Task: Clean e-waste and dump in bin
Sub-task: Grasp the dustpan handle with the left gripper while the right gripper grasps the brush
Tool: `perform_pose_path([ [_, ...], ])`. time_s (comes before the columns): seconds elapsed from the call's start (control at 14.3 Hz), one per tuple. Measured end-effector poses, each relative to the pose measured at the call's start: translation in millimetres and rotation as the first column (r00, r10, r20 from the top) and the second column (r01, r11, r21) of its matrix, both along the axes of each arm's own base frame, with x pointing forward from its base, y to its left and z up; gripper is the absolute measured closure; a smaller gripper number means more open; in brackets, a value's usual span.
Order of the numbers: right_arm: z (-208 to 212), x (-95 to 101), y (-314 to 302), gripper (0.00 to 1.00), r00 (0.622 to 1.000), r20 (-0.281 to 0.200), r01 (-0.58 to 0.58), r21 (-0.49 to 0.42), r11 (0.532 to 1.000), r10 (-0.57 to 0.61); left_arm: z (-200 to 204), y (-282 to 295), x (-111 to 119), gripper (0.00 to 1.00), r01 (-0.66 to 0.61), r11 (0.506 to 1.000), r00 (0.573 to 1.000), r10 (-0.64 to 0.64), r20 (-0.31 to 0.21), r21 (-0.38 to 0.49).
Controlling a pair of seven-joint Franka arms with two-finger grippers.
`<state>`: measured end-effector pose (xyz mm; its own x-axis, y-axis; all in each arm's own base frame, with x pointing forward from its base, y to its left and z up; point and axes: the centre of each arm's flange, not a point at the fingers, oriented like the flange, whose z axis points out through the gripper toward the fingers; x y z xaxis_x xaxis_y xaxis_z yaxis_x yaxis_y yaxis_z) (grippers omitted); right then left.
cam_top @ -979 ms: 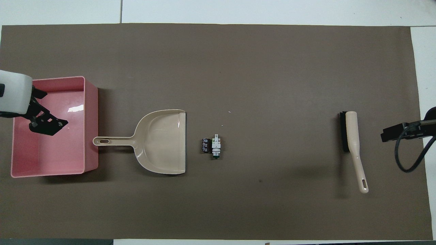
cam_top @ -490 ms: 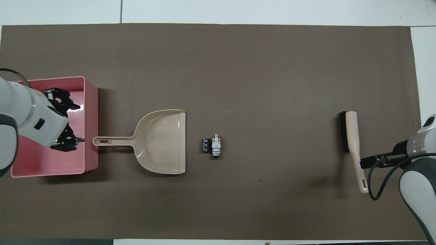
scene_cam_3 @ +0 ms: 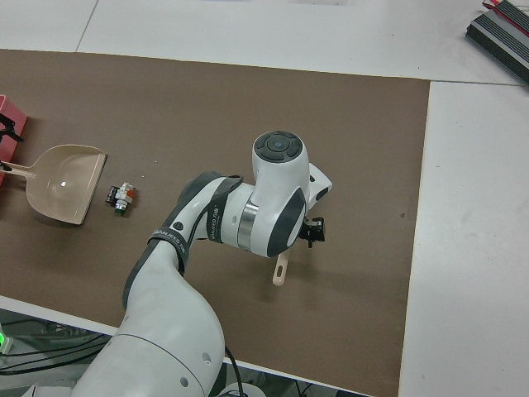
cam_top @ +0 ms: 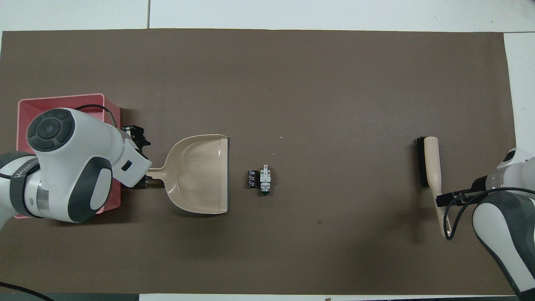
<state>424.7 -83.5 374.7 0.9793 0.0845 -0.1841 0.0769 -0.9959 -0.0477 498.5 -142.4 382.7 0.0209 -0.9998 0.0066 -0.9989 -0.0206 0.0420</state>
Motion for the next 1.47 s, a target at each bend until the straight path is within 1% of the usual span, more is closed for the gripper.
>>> perform_pose_path([
  [0.14,-7.6,-0.2,0.2,0.04,1.000,-0.012,0.001,0.001,1.000,0.000,-8.2,3.1,-4.1,0.03,-0.004,1.000,1.000,0.004,-0.010,0.003],
  [0.42,-18.5,-4.6,1.8,0.11,1.000,-0.021,0.011,0.000,1.000,-0.011,-19.9,5.9,-10.9,0.04,-0.006,1.000,1.000,0.006,-0.020,0.006],
  [0.49,-20.7,-5.9,2.4,0.11,1.000,-0.025,0.011,0.001,1.000,-0.011,-25.3,6.9,-14.0,0.04,-0.006,1.000,1.000,0.006,-0.024,0.007],
  [0.63,-26.4,-8.6,3.0,0.12,0.999,-0.038,0.012,0.003,1.000,-0.011,-33.3,8.4,-19.2,0.07,-0.010,1.000,0.999,0.011,-0.032,0.010],
  [0.7,-29.3,-9.3,3.2,0.14,0.999,-0.044,0.012,0.003,1.000,-0.011,-34.6,8.7,-20.4,0.07,-0.017,1.000,0.999,0.018,-0.033,0.011],
  [0.77,-31.1,-9.3,3.2,0.14,0.999,-0.045,0.012,0.003,1.000,-0.012,-35.0,9.0,-21.2,0.07,-0.023,1.000,0.999,0.023,-0.033,0.012],
  [0.84,-31.9,-9.0,3.2,0.18,0.999,-0.044,0.012,0.003,1.000,-0.012,-35.4,9.3,-22.4,0.08,-0.027,1.000,0.999,0.027,-0.034,0.012],
  [0.91,-32.2,-8.9,3.2,0.18,0.999,-0.043,0.012,0.003,1.000,-0.012,-35.4,9.6,-23.5,0.08,-0.030,0.999,0.999,0.031,-0.035,0.013],
  [0.98,-32.3,-8.9,3.2,0.22,0.999,-0.043,0.012,0.003,1.000,-0.012,-35.4,9.9,-24.5,0.12,-0.035,0.999,0.999,0.035,-0.034,0.013],
  [1.05,-32.3,-9.0,3.2,0.22,0.999,-0.043,0.012,0.003,1.000,-0.012,-35.0,9.6,-25.3,0.14,-0.039,0.999,0.999,0.039,-0.033,0.013],
  [1.12,-32.5,-9.1,3.2,0.29,0.999,-0.043,0.012,0.003,1.000,-0.012,-34.6,7.9,-26.0,0.23,-0.037,0.999,0.999,0.038,-0.031,0.013],
  [1.19,-32.7,-9.2,3.3,0.29,0.999,-0.044,0.012,0.003,1.000,-0.012,-34.3,5.5,-26.4,0.23,-0.035,0.999,0.999,0.035,-0.029,0.012],
  [1.26,-32.7,-9.2,3.3,0.33,0.999,-0.043,0.012,0.003,1.000,-0.012,-33.7,3.2,-26.4,0.28,-0.034,0.999,0.999,0.035,-0.023,0.011],
  [1.33,-32.6,-9.0,3.4,0.34,0.999,-0.042,0.012,0.003,1.000,-0.012,-32.9,1.4,-25.9,0.42,-0.032,0.999,0.999,0.032,-0.014,0.008],
  [1.4,-32.6,-8.9,3.8,0.39,0.999,-0.042,0.011,0.003,1.000,-0.011,-32.4,0.5,-25.4,0.55,-0.031,1.000,0.999,0.031,-0.007,0.006],
  [1.47,-32.7,-8.8,4.4,0.40,0.999,-0.042,0.010,0.003,1.000,-0.010,-32.4,0.0,-25.6,0.65,-0.030,1.000,1.000,0.030,-0.007,0.006],
])
